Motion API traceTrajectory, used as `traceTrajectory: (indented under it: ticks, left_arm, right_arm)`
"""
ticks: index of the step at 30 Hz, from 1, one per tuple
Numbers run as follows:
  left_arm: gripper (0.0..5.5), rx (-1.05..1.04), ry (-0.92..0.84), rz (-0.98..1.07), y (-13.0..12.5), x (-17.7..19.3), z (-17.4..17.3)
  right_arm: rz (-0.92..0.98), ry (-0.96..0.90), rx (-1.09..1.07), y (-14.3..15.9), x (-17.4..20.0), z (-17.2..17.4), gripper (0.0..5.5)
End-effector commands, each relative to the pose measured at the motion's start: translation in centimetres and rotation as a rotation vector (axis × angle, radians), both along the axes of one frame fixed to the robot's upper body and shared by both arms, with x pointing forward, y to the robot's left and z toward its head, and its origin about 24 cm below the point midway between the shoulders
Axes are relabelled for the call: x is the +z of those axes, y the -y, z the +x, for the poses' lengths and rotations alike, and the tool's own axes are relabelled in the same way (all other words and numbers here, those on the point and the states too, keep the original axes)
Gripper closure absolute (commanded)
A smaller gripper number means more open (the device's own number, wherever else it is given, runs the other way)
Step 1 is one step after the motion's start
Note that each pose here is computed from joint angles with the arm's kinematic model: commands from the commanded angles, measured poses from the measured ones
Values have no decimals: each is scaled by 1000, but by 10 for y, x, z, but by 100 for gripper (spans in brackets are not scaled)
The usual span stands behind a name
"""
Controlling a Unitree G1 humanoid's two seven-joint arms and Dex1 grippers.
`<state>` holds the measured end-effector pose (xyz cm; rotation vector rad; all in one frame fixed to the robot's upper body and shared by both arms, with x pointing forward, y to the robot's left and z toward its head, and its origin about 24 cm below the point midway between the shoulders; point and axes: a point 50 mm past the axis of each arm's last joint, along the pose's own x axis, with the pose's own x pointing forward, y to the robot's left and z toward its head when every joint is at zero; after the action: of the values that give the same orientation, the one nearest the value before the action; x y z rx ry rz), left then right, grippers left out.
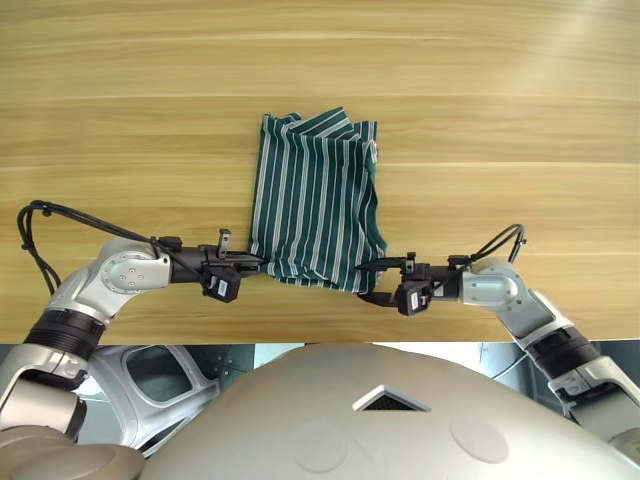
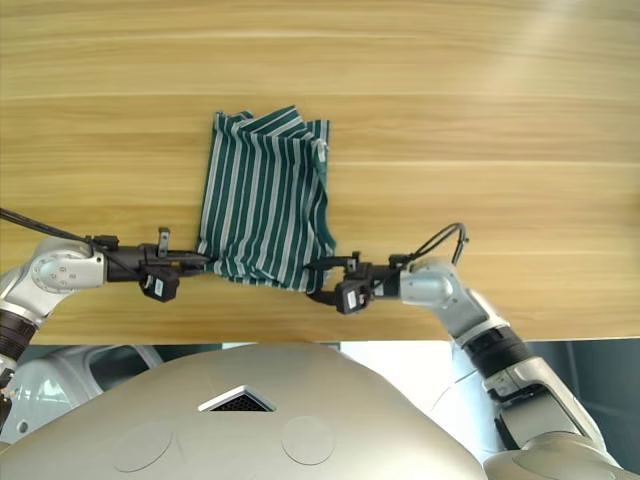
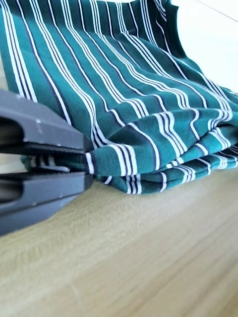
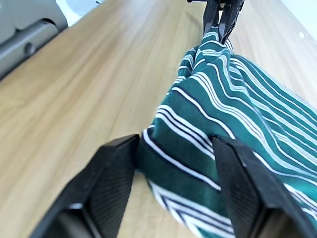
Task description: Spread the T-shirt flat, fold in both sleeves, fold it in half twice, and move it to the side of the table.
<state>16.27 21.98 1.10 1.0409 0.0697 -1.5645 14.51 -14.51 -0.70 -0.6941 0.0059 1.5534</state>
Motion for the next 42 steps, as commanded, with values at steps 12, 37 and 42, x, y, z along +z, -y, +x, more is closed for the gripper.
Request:
traceTrajectory:
  ticks: [12, 37, 42]
  left_arm:
    - [524, -5, -50, 52, -1, -11, -7]
    - [524, -111, -128, -128, 22, 26, -22]
    - [524, -105, -165, -145, 18, 27, -37]
  right_arm:
    - [-188, -78, 19, 13, -28, -11, 387]
    - [-39, -52, 69, 29, 19, -23, 529]
    - [45, -52, 115, 33, 45, -38, 529]
